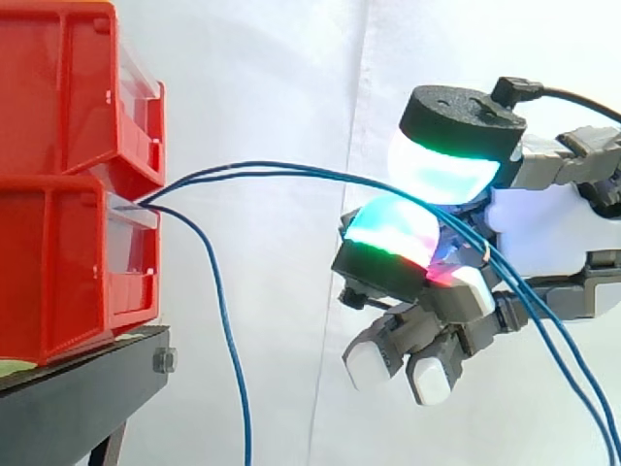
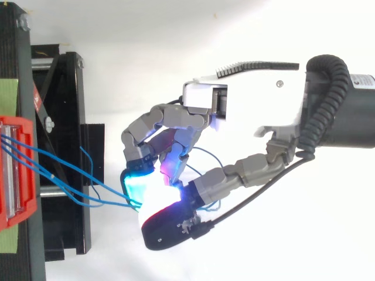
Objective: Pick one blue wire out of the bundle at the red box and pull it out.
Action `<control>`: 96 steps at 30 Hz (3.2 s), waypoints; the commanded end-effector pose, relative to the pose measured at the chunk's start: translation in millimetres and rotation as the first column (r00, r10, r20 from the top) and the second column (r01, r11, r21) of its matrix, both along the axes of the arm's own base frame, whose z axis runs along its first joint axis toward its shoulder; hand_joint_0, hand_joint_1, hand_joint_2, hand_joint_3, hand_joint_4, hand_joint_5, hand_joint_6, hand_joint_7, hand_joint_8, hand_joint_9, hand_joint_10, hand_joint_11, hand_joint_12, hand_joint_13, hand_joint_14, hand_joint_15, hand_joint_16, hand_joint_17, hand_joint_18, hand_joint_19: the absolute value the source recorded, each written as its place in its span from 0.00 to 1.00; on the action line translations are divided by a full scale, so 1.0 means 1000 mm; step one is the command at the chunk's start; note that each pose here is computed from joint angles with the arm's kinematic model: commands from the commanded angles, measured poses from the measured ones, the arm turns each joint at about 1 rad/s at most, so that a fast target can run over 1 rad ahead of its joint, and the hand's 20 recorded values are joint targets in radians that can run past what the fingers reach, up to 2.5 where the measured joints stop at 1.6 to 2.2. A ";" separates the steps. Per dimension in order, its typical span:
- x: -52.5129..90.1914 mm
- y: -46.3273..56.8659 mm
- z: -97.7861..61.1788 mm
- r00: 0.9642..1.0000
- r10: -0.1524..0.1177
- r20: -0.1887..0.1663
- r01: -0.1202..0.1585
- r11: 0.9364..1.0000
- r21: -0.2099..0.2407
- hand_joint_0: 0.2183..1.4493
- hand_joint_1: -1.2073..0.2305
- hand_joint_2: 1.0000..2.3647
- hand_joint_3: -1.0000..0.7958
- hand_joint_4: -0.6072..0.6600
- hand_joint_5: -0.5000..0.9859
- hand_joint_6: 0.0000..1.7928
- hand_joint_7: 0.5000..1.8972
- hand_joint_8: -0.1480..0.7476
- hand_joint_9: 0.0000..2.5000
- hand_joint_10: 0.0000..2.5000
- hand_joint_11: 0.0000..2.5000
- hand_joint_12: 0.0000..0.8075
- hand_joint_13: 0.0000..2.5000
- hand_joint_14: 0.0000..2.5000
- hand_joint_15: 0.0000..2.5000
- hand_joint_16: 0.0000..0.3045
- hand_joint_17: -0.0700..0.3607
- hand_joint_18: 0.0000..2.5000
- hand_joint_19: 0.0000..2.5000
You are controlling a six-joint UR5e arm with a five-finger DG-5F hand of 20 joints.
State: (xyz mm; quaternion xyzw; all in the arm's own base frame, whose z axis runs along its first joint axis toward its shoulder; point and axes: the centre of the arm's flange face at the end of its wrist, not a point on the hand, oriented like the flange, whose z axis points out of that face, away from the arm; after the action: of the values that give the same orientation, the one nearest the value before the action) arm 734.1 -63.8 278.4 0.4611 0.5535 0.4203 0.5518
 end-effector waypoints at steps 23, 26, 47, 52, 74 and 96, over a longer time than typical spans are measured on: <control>0.000 0.003 0.000 1.000 0.005 0.002 -0.005 1.000 0.000 0.36 0.22 0.01 0.44 0.67 0.21 0.49 0.42 0.56 0.32 0.01 0.27 0.57 0.25 0.00 0.12 0.20 0.48 0.28 0.17; 0.001 0.003 0.000 1.000 0.005 0.003 -0.005 1.000 0.000 0.33 0.26 0.01 0.43 0.70 0.21 0.48 0.47 0.55 0.32 0.01 0.24 0.57 0.25 0.00 0.12 0.20 0.48 0.28 0.17; 0.000 0.002 0.000 1.000 0.004 0.003 -0.004 1.000 0.002 0.40 0.18 0.00 0.28 0.72 0.22 0.47 0.37 0.57 0.34 0.01 0.28 0.56 0.26 0.00 0.12 0.20 0.48 0.30 0.15; 0.000 0.001 0.000 1.000 0.004 0.002 -0.004 1.000 0.002 0.29 0.32 0.00 0.28 0.73 0.27 0.39 0.52 0.54 0.36 0.01 0.20 0.55 0.26 0.00 0.12 0.20 0.47 0.29 0.17; 0.000 0.001 0.000 1.000 0.005 0.002 -0.005 1.000 0.002 0.31 0.25 0.01 0.43 0.66 0.22 0.49 0.46 0.59 0.37 0.01 0.30 0.58 0.27 0.00 0.14 0.20 0.48 0.29 0.18; 0.000 0.003 0.000 1.000 0.005 0.002 -0.005 1.000 0.000 0.25 0.38 0.01 0.37 0.66 0.23 0.49 0.42 0.59 0.39 0.01 0.29 0.59 0.26 0.00 0.14 0.21 0.49 0.28 0.20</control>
State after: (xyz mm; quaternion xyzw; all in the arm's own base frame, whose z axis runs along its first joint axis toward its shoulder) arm 734.6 -60.7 278.7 0.4588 0.5544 0.4223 0.5512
